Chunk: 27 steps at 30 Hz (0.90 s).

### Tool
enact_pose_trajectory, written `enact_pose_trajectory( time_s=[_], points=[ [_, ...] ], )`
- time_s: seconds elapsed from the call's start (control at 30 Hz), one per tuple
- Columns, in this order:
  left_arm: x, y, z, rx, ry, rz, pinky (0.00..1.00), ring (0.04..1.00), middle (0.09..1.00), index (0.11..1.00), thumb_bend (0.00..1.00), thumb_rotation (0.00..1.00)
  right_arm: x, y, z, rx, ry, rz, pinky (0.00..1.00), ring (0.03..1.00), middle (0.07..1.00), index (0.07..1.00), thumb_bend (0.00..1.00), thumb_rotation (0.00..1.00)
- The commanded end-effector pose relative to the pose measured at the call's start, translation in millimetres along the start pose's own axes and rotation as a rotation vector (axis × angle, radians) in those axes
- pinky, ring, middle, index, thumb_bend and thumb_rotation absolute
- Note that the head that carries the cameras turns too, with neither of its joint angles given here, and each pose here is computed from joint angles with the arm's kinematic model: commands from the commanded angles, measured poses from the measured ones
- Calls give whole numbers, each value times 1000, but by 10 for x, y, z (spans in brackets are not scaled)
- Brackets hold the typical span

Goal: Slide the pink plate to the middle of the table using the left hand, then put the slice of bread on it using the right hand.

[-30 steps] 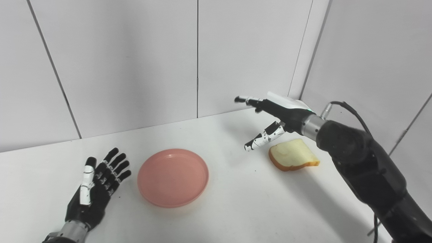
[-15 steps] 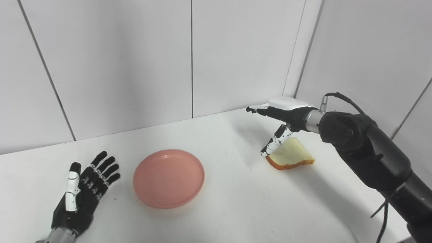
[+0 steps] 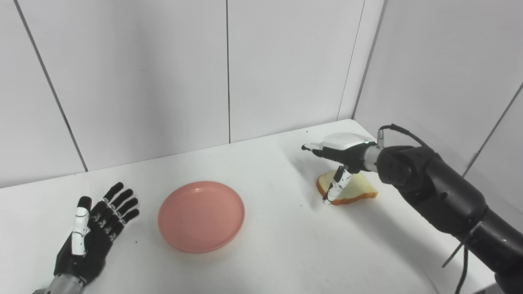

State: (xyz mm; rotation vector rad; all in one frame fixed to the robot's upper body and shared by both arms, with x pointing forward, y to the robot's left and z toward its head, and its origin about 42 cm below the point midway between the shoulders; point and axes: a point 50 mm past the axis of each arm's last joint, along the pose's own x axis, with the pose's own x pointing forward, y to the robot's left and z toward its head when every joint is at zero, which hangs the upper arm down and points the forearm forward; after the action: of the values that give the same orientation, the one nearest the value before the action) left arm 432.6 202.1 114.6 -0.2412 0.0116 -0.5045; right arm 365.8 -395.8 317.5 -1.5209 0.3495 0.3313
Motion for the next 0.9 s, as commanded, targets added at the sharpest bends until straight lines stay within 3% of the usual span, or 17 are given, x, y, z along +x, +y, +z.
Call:
enact_pose_trajectory(
  time_s=[0.0, 0.4, 0.87],
  points=[
    [-261, 118, -360, -23, 131, 58, 864, 875, 882, 875, 784, 978, -52, -144, -100, -5, 31, -83, 947, 1000, 1000, 1000, 1000, 272],
    [-260, 112, -357, 6, 128, 53, 875, 881, 891, 885, 772, 973, 42, -63, -298, 9, 88, -35, 962, 1000, 1000, 1000, 1000, 257],
    [-303, 106, -337, 25, 123, 50, 866, 879, 892, 889, 773, 967, 140, -60, -264, -90, 67, -42, 980, 1000, 1000, 996, 1000, 262]
  ],
)
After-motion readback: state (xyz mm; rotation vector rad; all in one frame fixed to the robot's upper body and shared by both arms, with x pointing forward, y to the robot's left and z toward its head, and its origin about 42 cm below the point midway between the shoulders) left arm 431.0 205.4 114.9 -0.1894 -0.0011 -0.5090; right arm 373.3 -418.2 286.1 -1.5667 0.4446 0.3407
